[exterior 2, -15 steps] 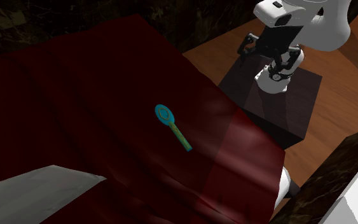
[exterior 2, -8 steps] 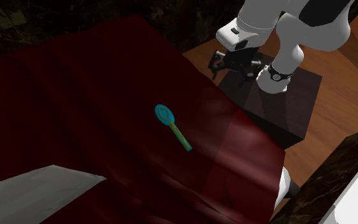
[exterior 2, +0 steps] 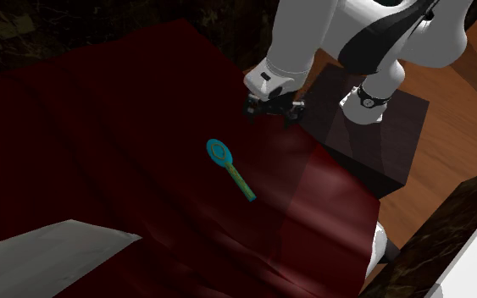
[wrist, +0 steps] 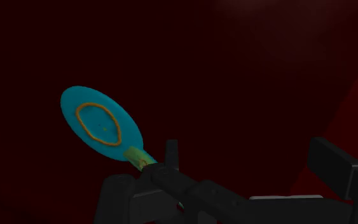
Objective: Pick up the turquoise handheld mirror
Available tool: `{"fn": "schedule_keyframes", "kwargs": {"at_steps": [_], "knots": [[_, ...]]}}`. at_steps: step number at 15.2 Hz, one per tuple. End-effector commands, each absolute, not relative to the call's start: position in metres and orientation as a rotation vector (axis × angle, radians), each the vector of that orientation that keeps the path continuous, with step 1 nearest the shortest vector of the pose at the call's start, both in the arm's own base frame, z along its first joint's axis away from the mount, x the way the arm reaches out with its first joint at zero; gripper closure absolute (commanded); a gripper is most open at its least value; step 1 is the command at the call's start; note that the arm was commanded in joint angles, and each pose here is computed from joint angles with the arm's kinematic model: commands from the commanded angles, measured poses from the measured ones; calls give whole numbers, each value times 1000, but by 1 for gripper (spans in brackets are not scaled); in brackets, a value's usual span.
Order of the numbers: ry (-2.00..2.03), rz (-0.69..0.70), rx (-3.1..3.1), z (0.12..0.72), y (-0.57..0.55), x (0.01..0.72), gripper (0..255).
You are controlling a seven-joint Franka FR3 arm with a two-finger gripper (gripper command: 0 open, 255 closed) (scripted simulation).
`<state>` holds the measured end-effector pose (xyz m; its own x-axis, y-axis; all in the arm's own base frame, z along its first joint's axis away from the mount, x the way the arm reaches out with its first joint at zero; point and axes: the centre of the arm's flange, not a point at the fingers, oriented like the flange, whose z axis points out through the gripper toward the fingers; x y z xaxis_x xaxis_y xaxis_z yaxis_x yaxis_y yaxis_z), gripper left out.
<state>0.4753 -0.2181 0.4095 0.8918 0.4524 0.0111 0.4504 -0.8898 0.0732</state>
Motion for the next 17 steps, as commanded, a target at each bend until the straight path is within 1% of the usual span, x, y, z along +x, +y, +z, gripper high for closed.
{"fn": "schedule_keyframes", "kwargs": {"at_steps": [1, 11, 17], "knots": [[779, 38, 2967, 391, -235, 492, 0], [1071, 19, 2856, 321, -295, 584, 0], [1083, 18, 2850, 292, -298, 588, 0]]}}
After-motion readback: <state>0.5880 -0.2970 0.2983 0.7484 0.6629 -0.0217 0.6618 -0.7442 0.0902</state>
